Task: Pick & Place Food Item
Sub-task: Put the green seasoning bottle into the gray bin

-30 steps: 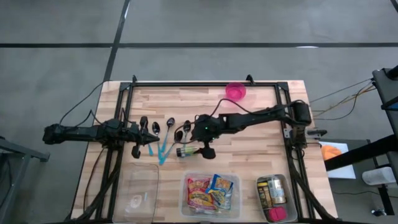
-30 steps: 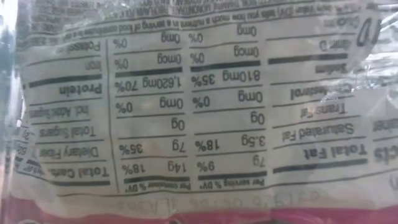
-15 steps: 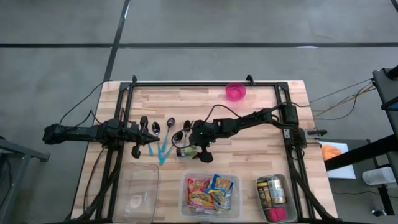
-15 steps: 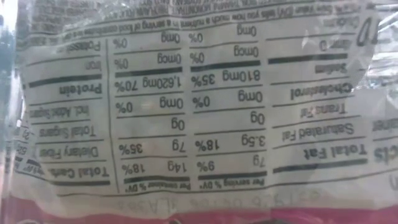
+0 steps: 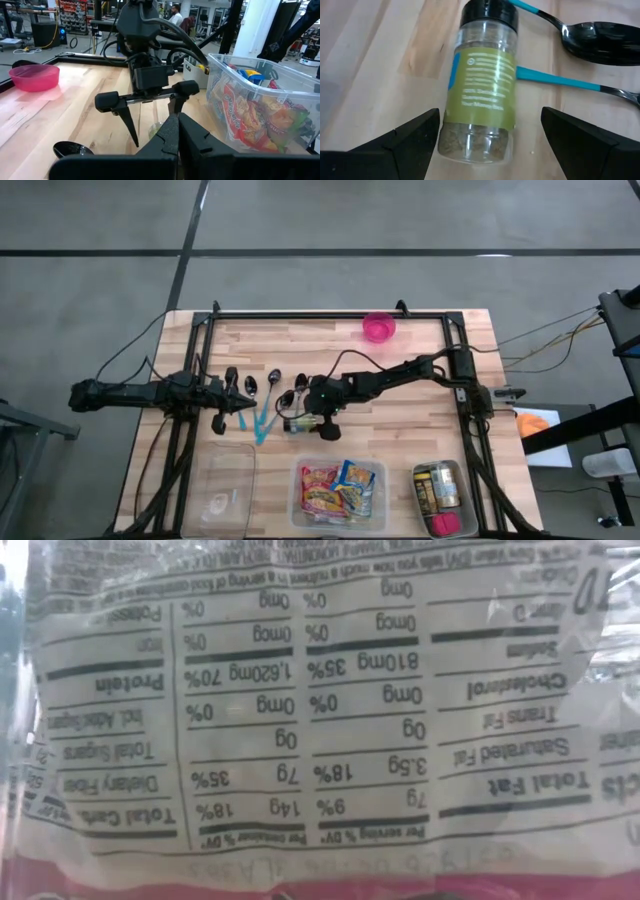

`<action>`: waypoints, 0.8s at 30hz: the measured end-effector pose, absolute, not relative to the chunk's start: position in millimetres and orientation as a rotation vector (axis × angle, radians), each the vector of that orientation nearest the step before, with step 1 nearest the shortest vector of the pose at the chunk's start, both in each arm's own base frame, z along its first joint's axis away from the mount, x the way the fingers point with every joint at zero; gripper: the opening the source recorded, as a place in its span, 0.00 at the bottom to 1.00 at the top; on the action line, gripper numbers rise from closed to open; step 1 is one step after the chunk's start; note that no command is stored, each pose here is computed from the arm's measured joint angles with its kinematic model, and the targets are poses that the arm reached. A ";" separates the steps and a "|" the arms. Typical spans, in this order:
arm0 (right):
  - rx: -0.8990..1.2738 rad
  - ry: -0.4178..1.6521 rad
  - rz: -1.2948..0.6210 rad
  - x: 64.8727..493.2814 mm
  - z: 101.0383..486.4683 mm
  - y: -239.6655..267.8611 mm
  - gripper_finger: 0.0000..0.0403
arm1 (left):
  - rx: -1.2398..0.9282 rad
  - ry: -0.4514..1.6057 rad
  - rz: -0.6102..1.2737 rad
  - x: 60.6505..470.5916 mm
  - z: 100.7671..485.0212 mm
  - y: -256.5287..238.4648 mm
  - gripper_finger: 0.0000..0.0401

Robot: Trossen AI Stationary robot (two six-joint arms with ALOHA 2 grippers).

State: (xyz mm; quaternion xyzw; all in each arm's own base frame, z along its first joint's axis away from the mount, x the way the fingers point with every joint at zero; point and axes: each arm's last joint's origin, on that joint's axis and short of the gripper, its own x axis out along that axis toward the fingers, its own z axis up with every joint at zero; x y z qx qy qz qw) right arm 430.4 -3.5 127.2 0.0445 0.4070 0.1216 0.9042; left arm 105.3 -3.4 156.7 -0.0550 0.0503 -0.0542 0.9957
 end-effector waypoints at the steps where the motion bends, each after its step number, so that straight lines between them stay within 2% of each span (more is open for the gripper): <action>1: 0.092 0.841 0.250 430.4 127.2 -3.7 0.86 | -0.110 0.101 -0.109 105.3 156.7 -3.4 0.00; 15: 0.081 0.851 0.245 429.7 126.5 -3.8 0.84 | -0.110 0.101 -0.108 105.3 156.7 -3.4 0.00; 24: 0.086 0.851 0.248 429.7 126.5 -3.3 0.64 | -0.110 0.101 -0.109 105.3 156.7 -3.4 0.00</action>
